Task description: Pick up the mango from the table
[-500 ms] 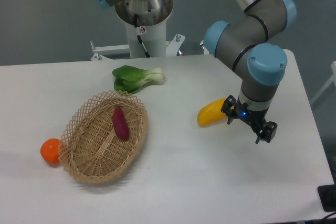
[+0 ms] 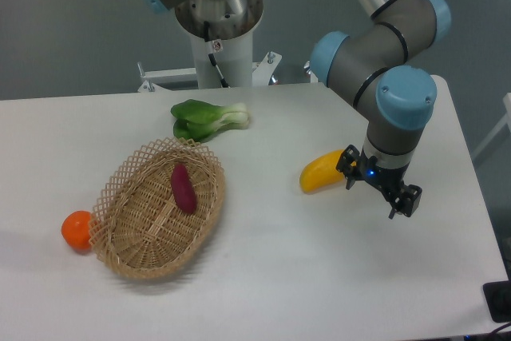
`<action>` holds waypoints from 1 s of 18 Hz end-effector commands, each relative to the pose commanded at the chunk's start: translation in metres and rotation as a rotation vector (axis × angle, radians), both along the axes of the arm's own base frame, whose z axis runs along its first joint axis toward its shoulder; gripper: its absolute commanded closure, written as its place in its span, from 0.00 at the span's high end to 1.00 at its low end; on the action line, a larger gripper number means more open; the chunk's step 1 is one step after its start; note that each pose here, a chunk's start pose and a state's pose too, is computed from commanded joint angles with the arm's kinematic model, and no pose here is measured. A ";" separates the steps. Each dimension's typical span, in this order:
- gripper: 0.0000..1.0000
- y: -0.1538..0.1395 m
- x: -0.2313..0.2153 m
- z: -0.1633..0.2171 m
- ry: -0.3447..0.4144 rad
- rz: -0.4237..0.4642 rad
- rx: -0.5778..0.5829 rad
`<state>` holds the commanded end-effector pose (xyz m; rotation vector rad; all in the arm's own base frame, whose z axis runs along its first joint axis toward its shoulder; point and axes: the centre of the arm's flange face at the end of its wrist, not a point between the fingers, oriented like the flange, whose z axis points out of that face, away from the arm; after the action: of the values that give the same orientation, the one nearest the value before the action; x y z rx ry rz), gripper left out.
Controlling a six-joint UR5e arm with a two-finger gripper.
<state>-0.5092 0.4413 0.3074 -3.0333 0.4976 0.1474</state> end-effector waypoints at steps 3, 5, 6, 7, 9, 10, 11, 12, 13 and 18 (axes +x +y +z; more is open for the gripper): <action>1.00 0.001 0.003 -0.004 -0.007 0.008 -0.007; 1.00 0.000 0.006 -0.006 -0.014 0.008 -0.010; 1.00 -0.001 0.007 -0.009 -0.022 0.009 -0.014; 1.00 0.000 0.009 -0.009 -0.025 0.007 -0.018; 1.00 -0.001 0.012 -0.009 -0.029 0.003 -0.015; 1.00 -0.002 0.013 -0.005 -0.023 0.000 -0.016; 1.00 -0.003 0.018 -0.010 -0.033 -0.006 -0.020; 1.00 -0.005 0.022 -0.011 -0.034 -0.006 -0.019; 1.00 -0.009 0.028 -0.015 -0.039 -0.009 -0.021; 1.00 -0.016 0.045 -0.030 -0.044 -0.037 -0.026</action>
<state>-0.4641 0.4249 0.2774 -3.0429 0.5557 0.0721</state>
